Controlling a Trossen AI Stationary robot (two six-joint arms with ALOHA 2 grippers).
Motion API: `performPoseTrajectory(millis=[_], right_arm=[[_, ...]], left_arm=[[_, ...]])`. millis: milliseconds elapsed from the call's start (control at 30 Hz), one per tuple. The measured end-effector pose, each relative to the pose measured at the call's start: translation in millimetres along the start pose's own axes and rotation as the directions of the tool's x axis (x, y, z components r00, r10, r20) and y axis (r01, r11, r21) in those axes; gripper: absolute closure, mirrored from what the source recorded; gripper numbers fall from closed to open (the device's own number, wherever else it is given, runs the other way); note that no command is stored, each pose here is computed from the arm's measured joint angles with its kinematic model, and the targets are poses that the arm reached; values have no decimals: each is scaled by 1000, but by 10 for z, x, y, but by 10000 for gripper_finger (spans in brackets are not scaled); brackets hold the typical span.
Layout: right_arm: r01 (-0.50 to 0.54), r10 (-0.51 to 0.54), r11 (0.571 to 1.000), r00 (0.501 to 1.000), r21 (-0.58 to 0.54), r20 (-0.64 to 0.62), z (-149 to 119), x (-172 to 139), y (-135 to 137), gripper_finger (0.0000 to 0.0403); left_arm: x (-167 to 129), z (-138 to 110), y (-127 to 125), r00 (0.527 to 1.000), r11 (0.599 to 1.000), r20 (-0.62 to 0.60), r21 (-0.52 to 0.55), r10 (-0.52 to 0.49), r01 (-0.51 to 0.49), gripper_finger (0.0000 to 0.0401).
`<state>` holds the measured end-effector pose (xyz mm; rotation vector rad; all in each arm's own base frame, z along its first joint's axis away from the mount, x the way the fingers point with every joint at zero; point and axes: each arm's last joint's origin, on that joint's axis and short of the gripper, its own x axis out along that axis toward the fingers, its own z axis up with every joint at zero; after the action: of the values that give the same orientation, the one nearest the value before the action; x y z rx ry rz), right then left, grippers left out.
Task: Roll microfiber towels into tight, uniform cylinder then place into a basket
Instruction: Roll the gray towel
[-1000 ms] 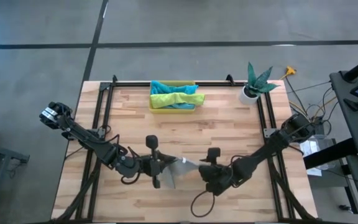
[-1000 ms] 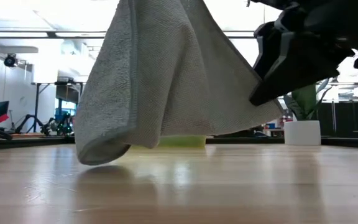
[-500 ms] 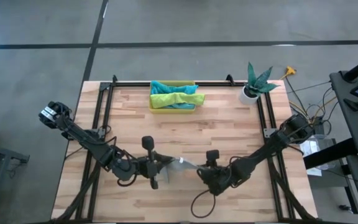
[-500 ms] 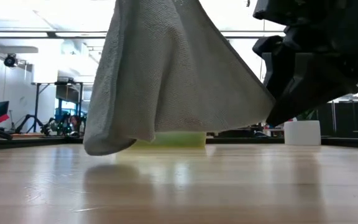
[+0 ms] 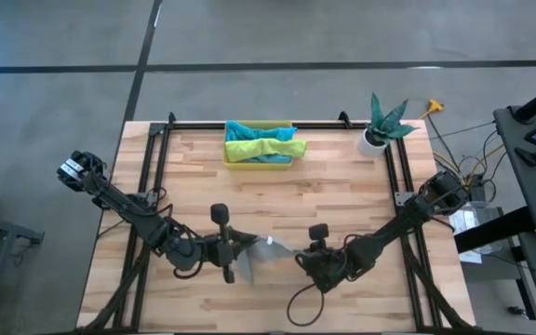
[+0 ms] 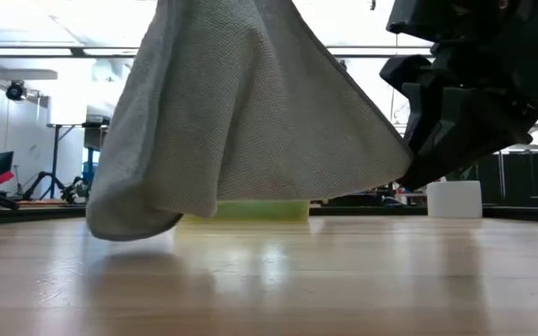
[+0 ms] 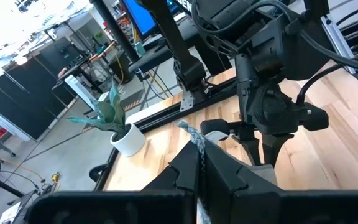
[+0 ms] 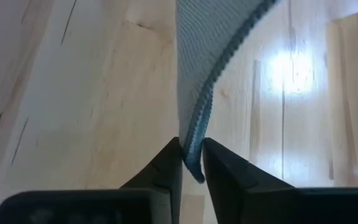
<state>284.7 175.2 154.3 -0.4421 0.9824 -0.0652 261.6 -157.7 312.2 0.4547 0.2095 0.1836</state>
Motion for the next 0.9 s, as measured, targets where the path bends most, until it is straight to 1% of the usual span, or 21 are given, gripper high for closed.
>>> performPoseTrajectory(millis=[300,367,533,600,667,700,767,800,833,900], right_arm=[[-1,1,1000,1000,-28,3,8,-10,-3,390],[-1,1,999,1000,-34,3,8,-11,-3,393],[8,-8,999,1000,-50,-11,-6,-37,-25,394],[59,-60,997,998,-57,-11,-14,-71,-63,394],[161,-161,986,987,-53,-1,-26,-133,-119,394],[218,-218,975,976,-40,9,-30,-170,-149,394],[350,-350,937,936,-5,31,-48,-264,-220,394],[428,-428,904,902,20,48,-61,-318,-253,394],[508,-511,859,857,56,69,-72,-377,-295,394],[627,-649,758,750,178,124,-104,-500,-346,394]], left_arm=[[0,-8,-2,1000,1000,-3,1,3,-3,401],[1,-9,-1,1000,1000,-4,1,8,-8,401],[0,-22,13,998,998,-26,6,63,-63,401],[0,-30,12,997,998,-30,9,69,-69,401],[-4,-30,13,997,998,-29,9,68,-68,401],[-10,-27,11,997,998,-27,8,67,-67,401],[-29,-24,2,998,998,-23,10,61,-61,401],[-37,-22,-4,998,998,-22,11,58,-58,401],[-50,-16,-9,998,998,-18,10,54,-54,401],[-80,-1,-16,999,999,-10,7,45,-45,401]])
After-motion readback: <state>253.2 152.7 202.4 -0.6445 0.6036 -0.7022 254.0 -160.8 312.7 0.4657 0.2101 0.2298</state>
